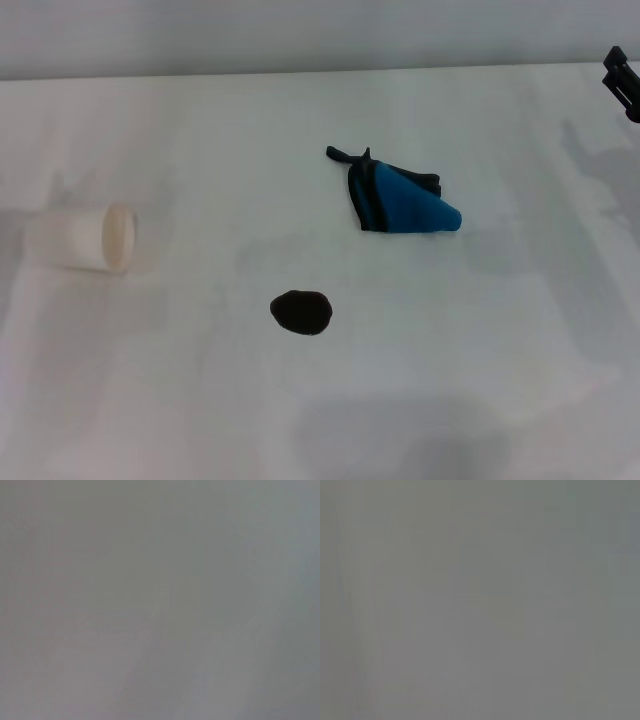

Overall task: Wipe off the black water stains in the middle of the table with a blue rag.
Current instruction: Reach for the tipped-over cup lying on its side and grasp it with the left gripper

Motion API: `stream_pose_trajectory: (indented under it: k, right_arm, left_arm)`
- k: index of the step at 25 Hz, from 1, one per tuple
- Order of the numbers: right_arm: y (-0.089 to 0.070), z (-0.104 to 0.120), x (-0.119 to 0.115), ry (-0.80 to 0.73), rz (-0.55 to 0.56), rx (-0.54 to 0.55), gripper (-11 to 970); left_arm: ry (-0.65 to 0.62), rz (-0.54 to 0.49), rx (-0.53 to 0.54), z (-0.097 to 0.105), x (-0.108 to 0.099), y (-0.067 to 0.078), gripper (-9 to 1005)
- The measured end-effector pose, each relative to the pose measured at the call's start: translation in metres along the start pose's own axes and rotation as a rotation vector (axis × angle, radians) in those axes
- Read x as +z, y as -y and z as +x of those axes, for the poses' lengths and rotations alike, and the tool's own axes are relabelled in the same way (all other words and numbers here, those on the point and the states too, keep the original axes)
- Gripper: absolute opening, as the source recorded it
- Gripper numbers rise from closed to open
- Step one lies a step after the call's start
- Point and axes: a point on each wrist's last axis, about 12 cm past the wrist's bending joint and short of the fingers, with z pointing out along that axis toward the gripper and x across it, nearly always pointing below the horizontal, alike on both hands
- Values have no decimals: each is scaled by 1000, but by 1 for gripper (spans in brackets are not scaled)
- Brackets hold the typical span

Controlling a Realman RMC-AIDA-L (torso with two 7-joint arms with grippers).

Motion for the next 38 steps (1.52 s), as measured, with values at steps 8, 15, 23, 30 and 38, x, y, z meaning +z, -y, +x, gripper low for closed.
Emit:
stream_pose_trajectory:
  k: [8, 15, 23, 30, 38]
  right_arm:
    - [0, -1, 0, 1, 0, -1, 859]
    - [2, 0, -1, 0, 3, -3, 856]
    - [5, 1, -4, -3, 15, -3, 854]
    - [8, -2, -4, 5, 20, -7, 852]
    - [13, -7, -4, 23, 25, -23, 849]
  left_arm:
    - [-19, 243, 63, -30, 26, 9, 888]
    - [-116, 411, 24, -74, 49, -1, 887]
    - [-297, 446, 130, -116, 66, -18, 887]
    - [-459, 518, 466, -166, 83, -14, 887]
    - [-609, 738, 658, -211, 93, 14, 888]
